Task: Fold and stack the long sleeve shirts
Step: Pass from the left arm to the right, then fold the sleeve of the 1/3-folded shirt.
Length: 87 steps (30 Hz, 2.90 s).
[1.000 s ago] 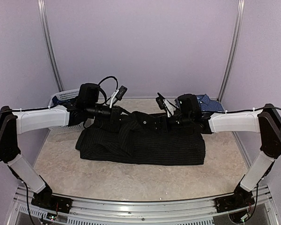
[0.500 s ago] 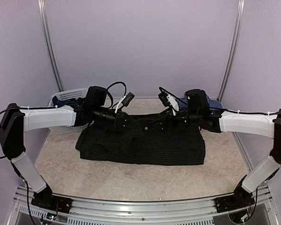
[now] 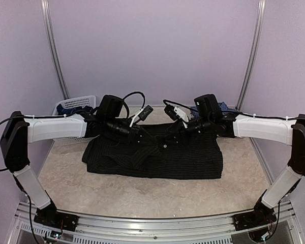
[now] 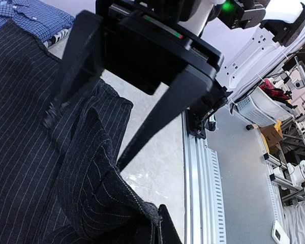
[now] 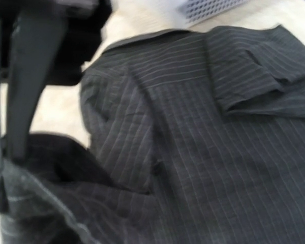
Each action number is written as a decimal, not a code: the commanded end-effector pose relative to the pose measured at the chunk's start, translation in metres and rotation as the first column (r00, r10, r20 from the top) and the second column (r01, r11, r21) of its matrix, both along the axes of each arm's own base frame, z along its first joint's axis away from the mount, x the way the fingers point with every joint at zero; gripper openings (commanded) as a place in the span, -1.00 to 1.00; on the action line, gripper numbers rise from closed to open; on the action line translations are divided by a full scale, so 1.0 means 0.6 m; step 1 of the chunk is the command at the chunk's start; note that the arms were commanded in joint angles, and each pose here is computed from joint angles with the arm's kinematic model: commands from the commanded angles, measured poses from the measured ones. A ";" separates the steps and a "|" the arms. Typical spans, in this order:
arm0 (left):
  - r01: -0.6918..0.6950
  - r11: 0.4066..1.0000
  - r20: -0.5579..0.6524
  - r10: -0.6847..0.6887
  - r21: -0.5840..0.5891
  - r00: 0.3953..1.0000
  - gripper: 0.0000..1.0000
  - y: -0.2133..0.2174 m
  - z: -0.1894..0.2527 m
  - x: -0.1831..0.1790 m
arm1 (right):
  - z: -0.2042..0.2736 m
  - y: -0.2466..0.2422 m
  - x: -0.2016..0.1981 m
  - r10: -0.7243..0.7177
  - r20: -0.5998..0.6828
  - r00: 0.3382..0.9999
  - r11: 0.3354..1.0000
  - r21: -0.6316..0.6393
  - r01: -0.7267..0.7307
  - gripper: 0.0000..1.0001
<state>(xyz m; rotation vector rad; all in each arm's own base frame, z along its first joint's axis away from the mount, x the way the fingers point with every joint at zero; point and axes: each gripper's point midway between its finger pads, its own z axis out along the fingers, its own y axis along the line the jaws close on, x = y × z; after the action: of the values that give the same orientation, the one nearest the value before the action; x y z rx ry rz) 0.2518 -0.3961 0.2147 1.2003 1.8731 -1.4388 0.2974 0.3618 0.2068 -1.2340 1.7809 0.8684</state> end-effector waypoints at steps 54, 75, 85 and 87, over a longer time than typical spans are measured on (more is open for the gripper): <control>-0.817 0.519 0.240 0.784 0.253 0.572 0.53 0.262 -0.114 0.114 | -0.016 -0.182 -0.091 -0.459 -0.375 0.805 0.844 -0.467 0.263 -1.00; -0.827 0.502 0.279 0.780 0.254 0.560 0.54 0.264 -0.123 0.127 | 0.093 -0.184 -0.140 -0.187 -0.808 0.558 0.980 -0.115 0.163 -1.00; -0.828 0.498 0.293 0.776 0.257 0.558 0.54 0.268 -0.125 0.133 | 0.152 -0.181 -0.159 -0.048 -0.847 0.529 0.988 0.039 0.152 -1.00; -0.832 0.490 0.299 0.778 0.260 0.552 0.54 0.271 -0.127 0.134 | 0.154 -0.181 -0.168 -0.023 -0.856 0.516 0.988 0.058 0.140 -1.00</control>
<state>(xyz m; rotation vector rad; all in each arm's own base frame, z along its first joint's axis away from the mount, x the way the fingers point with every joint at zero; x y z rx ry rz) 0.3248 -0.2361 0.1347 0.3556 2.2245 -0.4775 0.2101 0.2534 0.2852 -0.6027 2.5149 1.5748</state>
